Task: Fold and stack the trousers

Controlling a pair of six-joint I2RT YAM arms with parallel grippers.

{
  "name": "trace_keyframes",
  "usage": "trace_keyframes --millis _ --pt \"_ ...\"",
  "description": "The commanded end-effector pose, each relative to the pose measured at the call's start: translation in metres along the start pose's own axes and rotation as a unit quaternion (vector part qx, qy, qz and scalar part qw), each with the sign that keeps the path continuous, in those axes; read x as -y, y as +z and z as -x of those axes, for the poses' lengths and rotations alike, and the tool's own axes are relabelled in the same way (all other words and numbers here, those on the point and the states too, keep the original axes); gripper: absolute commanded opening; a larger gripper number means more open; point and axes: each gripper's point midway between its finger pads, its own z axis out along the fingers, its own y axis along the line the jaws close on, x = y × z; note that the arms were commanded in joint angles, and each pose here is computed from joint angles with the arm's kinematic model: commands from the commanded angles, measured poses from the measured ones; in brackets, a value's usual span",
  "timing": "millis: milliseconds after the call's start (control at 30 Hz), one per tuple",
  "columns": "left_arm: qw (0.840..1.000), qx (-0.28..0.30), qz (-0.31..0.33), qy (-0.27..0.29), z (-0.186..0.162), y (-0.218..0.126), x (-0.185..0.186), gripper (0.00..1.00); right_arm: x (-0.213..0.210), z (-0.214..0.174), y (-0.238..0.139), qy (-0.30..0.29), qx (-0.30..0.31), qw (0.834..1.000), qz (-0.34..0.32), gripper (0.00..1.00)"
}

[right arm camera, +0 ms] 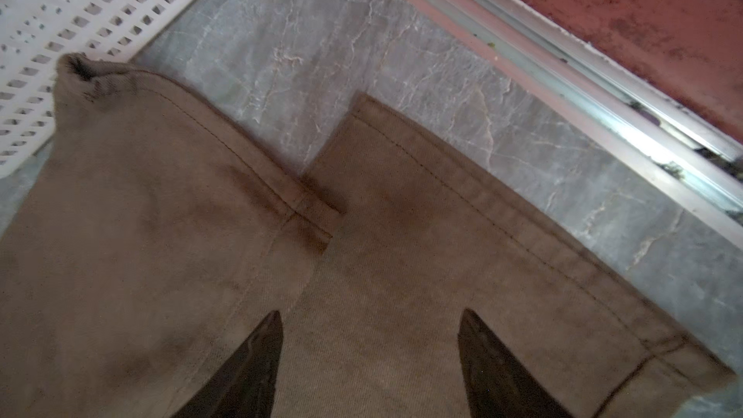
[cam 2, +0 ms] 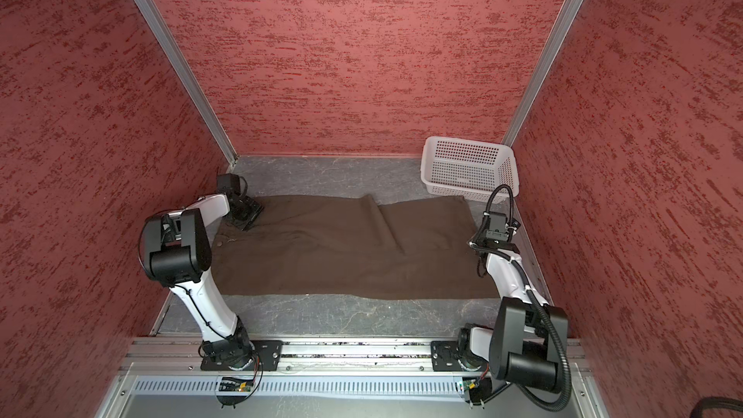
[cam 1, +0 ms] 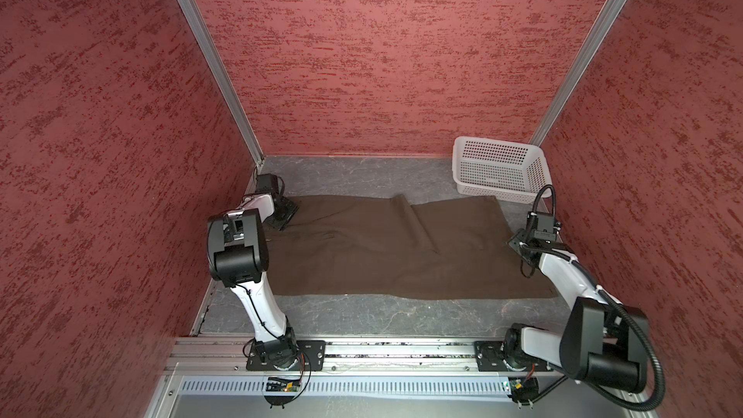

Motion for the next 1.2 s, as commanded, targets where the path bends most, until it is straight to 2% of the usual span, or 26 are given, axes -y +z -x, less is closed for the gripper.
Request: trace_keyframes --millis 0,67,167,200,233,300,367,500,567,667,833,1033,1167 --pt "0.996 -0.042 0.076 -0.003 -0.027 0.007 -0.044 0.59 -0.020 0.031 -0.020 0.009 0.041 0.998 0.042 0.68" --pt "0.996 -0.037 0.073 0.017 -0.035 -0.001 -0.038 0.59 -0.032 0.038 -0.021 -0.006 0.041 0.997 0.063 0.57" --pt "0.995 -0.027 0.082 0.059 -0.053 -0.017 -0.031 0.59 -0.055 0.036 -0.007 -0.032 0.009 0.995 0.096 0.28" --pt "0.993 -0.022 0.085 0.075 -0.061 -0.023 -0.028 0.59 -0.062 0.033 0.000 -0.040 -0.009 0.994 0.104 0.21" --pt "0.992 -0.015 0.087 0.089 -0.067 -0.030 -0.026 0.59 -0.067 0.030 0.009 -0.044 -0.025 0.993 0.108 0.19" --pt "0.989 0.002 0.090 0.117 -0.079 -0.044 -0.021 0.59 -0.076 0.022 0.025 -0.045 -0.051 0.990 0.122 0.20" --pt "0.984 0.023 0.080 0.156 -0.089 -0.061 -0.007 0.59 -0.086 0.014 0.040 -0.043 -0.071 0.987 0.141 0.26" --pt "0.964 0.062 0.064 0.253 -0.117 -0.096 0.028 0.60 -0.098 0.015 0.061 -0.040 -0.082 0.984 0.151 0.33" --pt "0.950 0.058 0.049 0.304 -0.141 -0.104 0.044 0.60 -0.103 0.017 0.070 -0.039 -0.084 0.984 0.152 0.33" --pt "0.934 0.033 0.052 0.352 -0.177 -0.105 0.045 0.57 -0.106 0.020 0.082 -0.041 -0.082 0.985 0.148 0.32" --pt "0.935 -0.025 0.071 0.346 -0.216 -0.092 0.011 0.52 -0.104 0.021 0.091 -0.038 -0.075 0.987 0.139 0.28" --pt "0.937 -0.069 0.100 0.327 -0.241 -0.071 -0.028 0.50 -0.104 0.016 0.103 -0.034 -0.084 0.987 0.135 0.27" --pt "0.936 -0.090 0.112 0.320 -0.251 -0.063 -0.045 0.50 -0.095 0.006 0.115 -0.016 -0.106 0.987 0.117 0.15"
